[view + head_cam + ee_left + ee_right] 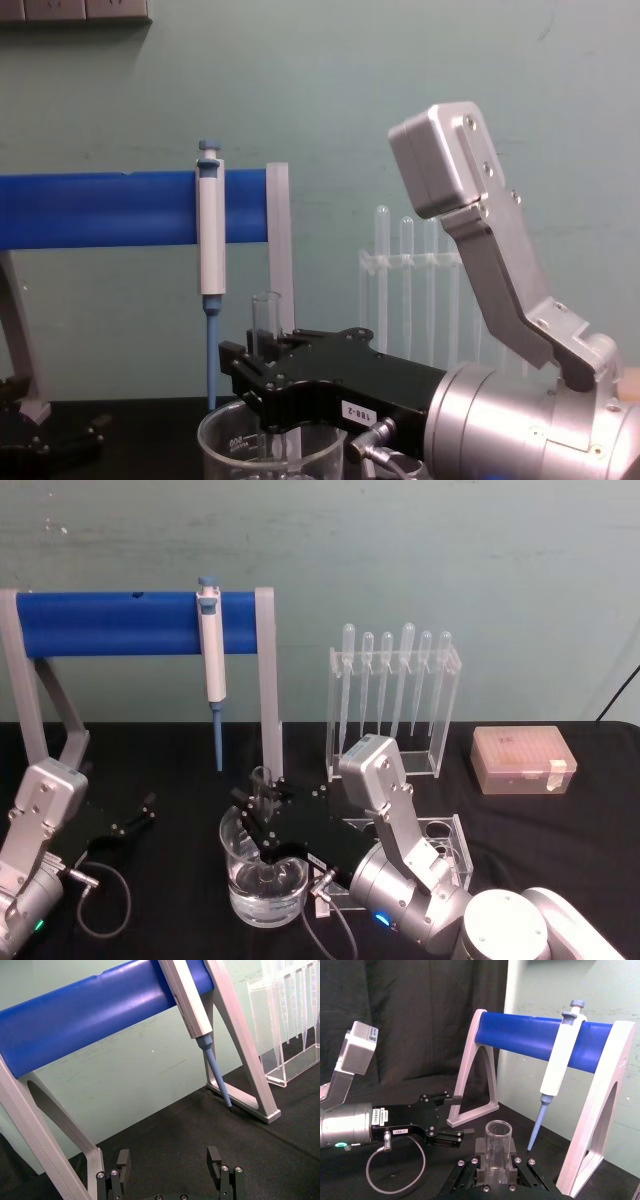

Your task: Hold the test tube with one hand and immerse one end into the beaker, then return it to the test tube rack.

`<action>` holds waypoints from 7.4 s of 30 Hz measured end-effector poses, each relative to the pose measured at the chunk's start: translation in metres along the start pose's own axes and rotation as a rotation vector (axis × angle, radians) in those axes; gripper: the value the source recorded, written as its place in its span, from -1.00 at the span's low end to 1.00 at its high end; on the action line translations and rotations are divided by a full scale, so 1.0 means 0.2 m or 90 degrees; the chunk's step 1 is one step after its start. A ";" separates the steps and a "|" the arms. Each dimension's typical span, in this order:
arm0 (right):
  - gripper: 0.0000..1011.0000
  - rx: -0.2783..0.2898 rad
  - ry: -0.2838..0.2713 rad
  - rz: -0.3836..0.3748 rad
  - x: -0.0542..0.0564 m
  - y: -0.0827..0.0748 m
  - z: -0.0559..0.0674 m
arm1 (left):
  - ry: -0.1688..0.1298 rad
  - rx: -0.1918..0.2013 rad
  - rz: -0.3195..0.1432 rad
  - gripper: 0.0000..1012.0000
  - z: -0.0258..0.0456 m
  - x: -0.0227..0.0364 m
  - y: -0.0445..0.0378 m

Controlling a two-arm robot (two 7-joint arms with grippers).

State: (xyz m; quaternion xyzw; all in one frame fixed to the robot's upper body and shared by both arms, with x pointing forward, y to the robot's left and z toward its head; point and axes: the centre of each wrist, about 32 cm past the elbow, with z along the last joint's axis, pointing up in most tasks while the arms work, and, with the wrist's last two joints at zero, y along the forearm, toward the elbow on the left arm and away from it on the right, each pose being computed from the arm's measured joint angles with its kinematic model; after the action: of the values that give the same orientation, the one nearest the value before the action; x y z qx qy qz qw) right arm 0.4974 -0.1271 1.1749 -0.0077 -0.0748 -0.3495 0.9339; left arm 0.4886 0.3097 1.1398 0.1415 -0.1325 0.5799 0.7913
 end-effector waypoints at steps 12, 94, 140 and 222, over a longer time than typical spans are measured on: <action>-0.56 0.000 0.000 0.000 0.00 0.00 0.00 | 0.000 0.000 0.000 0.98 0.000 0.000 0.000; -0.56 0.024 -0.033 0.014 0.04 0.01 0.30 | 0.000 0.000 0.000 0.98 0.000 0.000 0.000; -0.56 0.053 -0.004 -0.015 0.21 -0.22 0.52 | 0.000 0.000 0.000 0.98 0.000 0.000 0.000; -0.56 -0.012 -0.006 -0.094 0.24 -0.44 0.23 | 0.000 0.000 0.000 0.98 0.000 0.000 0.000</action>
State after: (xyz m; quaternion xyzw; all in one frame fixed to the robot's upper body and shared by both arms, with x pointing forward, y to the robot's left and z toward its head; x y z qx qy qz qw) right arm 0.4694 -0.2220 1.2248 -0.0127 -0.0763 -0.4181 0.9051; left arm 0.4886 0.3097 1.1398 0.1415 -0.1325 0.5799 0.7913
